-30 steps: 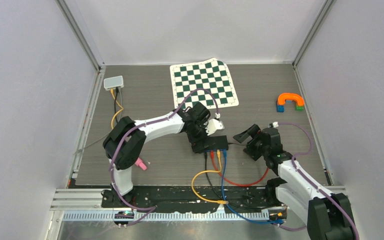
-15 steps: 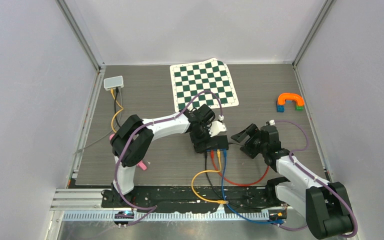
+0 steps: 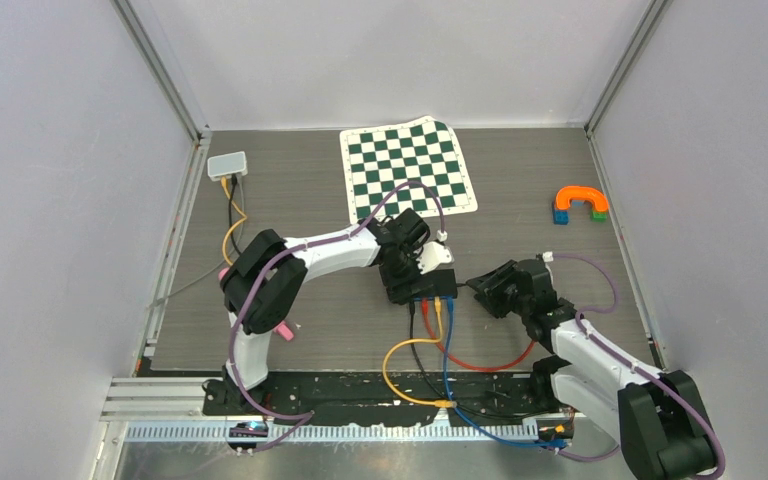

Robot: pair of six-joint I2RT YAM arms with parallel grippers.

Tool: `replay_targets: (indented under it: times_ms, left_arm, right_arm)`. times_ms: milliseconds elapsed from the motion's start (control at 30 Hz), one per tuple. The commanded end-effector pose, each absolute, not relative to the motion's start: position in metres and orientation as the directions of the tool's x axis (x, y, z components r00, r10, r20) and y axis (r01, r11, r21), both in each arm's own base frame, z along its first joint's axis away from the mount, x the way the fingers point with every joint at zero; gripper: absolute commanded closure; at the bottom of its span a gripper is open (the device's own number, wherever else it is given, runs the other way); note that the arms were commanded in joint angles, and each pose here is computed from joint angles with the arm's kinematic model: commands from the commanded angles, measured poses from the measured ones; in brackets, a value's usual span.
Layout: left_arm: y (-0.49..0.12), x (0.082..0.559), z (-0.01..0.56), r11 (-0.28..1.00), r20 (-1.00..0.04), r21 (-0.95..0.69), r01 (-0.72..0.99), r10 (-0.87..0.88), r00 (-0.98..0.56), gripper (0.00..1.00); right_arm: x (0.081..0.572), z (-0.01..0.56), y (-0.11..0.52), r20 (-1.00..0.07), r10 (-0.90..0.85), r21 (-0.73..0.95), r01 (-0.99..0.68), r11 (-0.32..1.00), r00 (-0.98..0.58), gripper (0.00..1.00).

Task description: Pull the plug from the switch port

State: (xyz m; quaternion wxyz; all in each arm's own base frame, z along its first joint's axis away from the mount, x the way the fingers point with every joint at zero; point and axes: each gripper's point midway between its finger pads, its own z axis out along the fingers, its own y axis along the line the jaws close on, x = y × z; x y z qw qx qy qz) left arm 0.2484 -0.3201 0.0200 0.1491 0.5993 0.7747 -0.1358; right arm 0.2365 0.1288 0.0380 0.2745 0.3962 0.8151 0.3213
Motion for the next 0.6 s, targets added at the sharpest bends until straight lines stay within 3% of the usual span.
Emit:
replay_targets:
  times_ms: [0,333,567]
  left_arm:
    - [-0.315,0.236,0.019,0.257,-0.382,-0.066,0.964,0.886,-0.262,0.39]
    - [-0.316,0.232,0.018,0.260,-0.383,-0.072,0.963,0.884,-0.267,0.40]
    - [-0.317,0.233,0.018,0.260,-0.380,-0.074,0.963,0.885,-0.268,0.40]
  right_arm:
    - [0.250,0.047,0.133,-0.200,0.890,0.767,0.499,0.403,-0.411,0.52]
    - [0.250,0.023,0.123,-0.137,0.965,0.756,0.607,0.246,-0.222,0.59]
    - [0.257,0.015,0.138,-0.100,0.963,0.748,0.619,0.239,-0.251,0.61]
